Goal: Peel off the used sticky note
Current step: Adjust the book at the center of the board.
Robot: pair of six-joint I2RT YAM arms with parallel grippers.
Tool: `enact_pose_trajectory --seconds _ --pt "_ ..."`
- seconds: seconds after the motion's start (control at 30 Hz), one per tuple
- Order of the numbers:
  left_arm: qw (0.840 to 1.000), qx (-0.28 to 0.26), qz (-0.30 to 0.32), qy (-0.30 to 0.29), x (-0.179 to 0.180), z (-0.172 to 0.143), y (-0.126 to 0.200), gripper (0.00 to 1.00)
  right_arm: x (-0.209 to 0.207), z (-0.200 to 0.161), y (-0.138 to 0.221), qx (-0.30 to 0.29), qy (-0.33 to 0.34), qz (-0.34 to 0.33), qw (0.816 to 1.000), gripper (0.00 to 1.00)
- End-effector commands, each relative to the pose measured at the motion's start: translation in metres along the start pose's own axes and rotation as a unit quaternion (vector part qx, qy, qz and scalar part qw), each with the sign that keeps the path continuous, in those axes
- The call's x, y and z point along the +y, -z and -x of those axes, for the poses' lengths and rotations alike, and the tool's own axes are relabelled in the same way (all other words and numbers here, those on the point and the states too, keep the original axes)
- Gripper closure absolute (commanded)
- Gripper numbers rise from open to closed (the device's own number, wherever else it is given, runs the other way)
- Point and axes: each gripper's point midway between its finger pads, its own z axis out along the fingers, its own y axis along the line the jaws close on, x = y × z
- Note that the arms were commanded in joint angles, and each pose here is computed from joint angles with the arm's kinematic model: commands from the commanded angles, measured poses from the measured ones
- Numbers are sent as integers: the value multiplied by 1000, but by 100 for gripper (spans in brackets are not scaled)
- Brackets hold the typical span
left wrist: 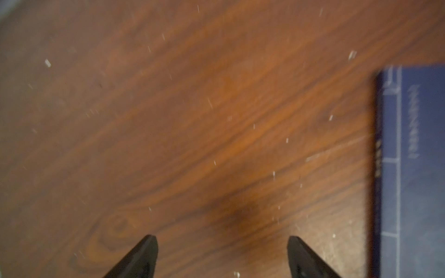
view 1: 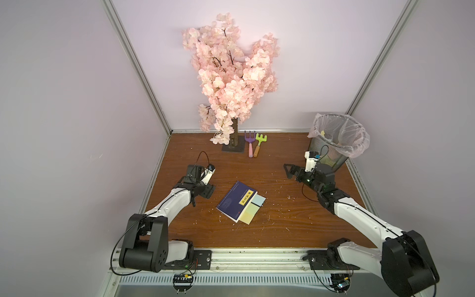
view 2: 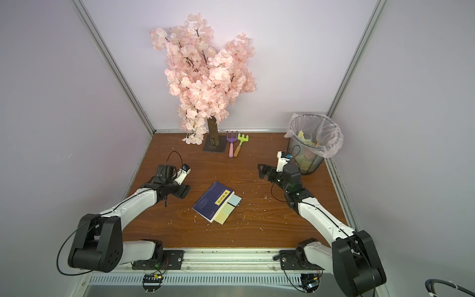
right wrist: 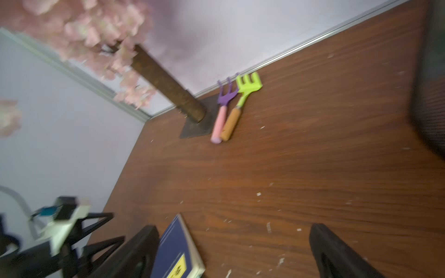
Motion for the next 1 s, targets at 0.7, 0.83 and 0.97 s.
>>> enact_pose_trajectory --seconds 0.7,0.83,0.97 --pt "952 101 -119 -264 -134 -63 -11 19 53 -125 -30 188 -45 1 981 1" --pt "941 98 -163 -280 -159 -61 -1 17 64 -125 -30 194 -60 21 979 1" --pt "932 90 -190 -294 -179 -54 7 16 70 -127 -30 200 -71 37 976 1"
